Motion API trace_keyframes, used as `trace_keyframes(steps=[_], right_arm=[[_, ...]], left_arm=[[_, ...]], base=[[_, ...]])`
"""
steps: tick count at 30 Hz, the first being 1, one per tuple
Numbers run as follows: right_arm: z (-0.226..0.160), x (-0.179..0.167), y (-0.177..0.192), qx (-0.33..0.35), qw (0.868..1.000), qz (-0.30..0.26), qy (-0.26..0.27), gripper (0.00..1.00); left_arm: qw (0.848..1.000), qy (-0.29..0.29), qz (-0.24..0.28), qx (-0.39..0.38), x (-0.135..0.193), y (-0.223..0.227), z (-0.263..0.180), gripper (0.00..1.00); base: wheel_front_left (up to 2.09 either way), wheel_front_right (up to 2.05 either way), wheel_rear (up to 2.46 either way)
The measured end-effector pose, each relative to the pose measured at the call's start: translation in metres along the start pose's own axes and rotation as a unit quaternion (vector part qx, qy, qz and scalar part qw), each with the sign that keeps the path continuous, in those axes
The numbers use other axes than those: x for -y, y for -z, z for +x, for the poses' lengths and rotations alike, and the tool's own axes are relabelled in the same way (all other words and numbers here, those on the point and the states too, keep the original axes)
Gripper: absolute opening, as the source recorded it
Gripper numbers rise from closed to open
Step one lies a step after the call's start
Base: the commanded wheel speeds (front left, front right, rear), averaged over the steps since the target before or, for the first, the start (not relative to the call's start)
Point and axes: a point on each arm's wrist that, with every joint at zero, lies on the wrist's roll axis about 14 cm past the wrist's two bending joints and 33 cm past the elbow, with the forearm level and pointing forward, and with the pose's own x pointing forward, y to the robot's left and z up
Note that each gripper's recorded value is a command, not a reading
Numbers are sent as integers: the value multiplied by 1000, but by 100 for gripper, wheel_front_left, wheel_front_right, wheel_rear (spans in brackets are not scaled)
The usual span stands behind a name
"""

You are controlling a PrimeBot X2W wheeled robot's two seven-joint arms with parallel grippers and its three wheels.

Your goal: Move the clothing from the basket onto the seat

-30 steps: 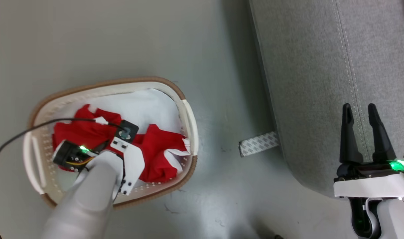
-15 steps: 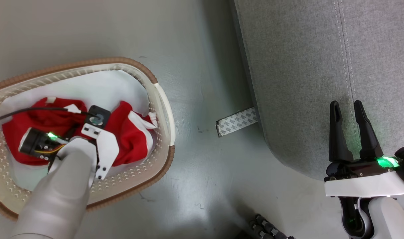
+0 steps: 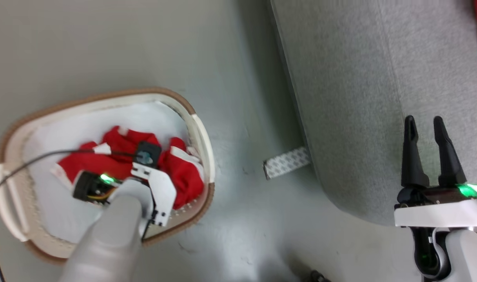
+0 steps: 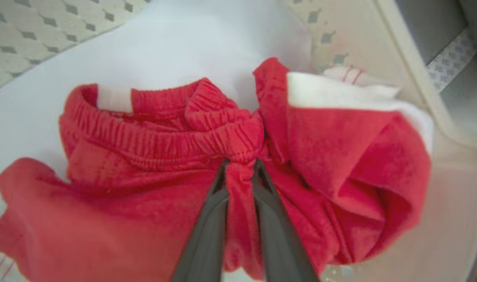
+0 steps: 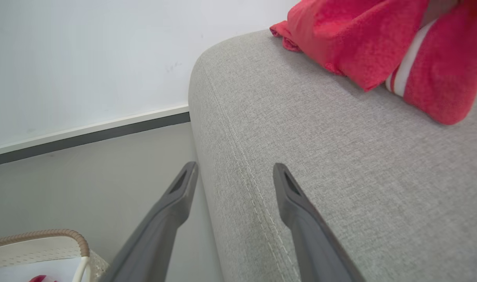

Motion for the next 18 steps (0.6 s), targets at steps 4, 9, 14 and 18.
trace_keyframes(steps=[4, 9, 14, 18], right_arm=[[-8, -2, -20, 27, 1000, 5, -4, 100], [-27, -8, -39, 52, 998, 13, -17, 100], [-52, -12, -56, 77, 996, 26, -28, 100], [-72, -19, -66, 94, 994, 23, -47, 100]], left_arm=[[998, -6, -17, 55, 2, -25, -29, 0], [992, -24, -36, 121, 3, -53, -75, 0], [980, -46, -44, 187, 2, -77, -127, 0], [962, -69, -45, 259, 1, -107, -174, 0]], base=[[0, 0, 0], [0, 0, 0], [0, 0, 0], [0, 0, 0]])
